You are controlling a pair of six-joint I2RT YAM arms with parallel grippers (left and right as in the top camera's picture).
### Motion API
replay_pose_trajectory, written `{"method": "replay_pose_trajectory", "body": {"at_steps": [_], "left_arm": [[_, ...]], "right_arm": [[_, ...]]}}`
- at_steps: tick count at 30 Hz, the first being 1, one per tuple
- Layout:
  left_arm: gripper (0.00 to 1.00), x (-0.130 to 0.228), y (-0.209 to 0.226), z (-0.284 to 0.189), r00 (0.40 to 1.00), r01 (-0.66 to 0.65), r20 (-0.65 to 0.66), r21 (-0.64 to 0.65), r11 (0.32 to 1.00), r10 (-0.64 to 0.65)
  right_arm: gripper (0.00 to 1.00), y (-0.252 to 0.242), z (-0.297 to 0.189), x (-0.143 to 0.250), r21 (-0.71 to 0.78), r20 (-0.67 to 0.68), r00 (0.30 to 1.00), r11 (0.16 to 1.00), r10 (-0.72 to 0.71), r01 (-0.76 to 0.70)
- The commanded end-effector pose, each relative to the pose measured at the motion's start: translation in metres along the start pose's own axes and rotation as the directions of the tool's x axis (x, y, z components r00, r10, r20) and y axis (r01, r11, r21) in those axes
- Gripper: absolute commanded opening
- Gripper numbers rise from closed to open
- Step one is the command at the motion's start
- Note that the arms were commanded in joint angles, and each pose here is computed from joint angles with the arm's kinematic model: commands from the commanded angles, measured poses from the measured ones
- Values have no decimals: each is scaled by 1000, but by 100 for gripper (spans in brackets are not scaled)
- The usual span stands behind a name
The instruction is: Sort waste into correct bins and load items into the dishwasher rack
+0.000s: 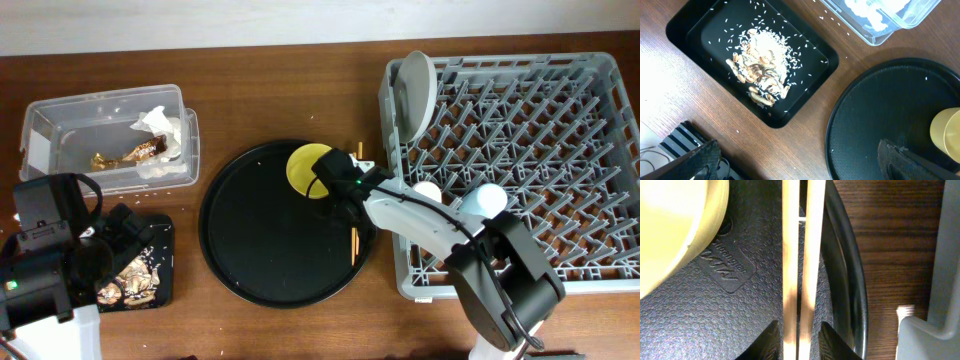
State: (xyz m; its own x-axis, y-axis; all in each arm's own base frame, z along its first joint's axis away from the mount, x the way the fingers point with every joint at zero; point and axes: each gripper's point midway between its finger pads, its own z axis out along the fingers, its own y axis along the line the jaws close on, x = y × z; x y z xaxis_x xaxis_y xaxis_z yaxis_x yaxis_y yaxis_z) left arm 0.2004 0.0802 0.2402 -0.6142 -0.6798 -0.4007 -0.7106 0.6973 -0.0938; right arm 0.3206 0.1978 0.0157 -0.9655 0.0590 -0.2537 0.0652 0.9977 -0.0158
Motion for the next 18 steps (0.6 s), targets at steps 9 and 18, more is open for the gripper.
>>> {"method": "replay_pose_trajectory", "body": {"at_steps": [9, 18], "left_arm": [[99, -4, -1, -5, 1000, 12, 18, 11, 1000, -12], [99, -4, -1, -5, 1000, 12, 18, 11, 1000, -12]], "right_arm": [[30, 15, -18, -2, 8, 71, 996, 998, -62, 62], [31, 26, -26, -6, -48, 73, 996, 997, -51, 55]]}}
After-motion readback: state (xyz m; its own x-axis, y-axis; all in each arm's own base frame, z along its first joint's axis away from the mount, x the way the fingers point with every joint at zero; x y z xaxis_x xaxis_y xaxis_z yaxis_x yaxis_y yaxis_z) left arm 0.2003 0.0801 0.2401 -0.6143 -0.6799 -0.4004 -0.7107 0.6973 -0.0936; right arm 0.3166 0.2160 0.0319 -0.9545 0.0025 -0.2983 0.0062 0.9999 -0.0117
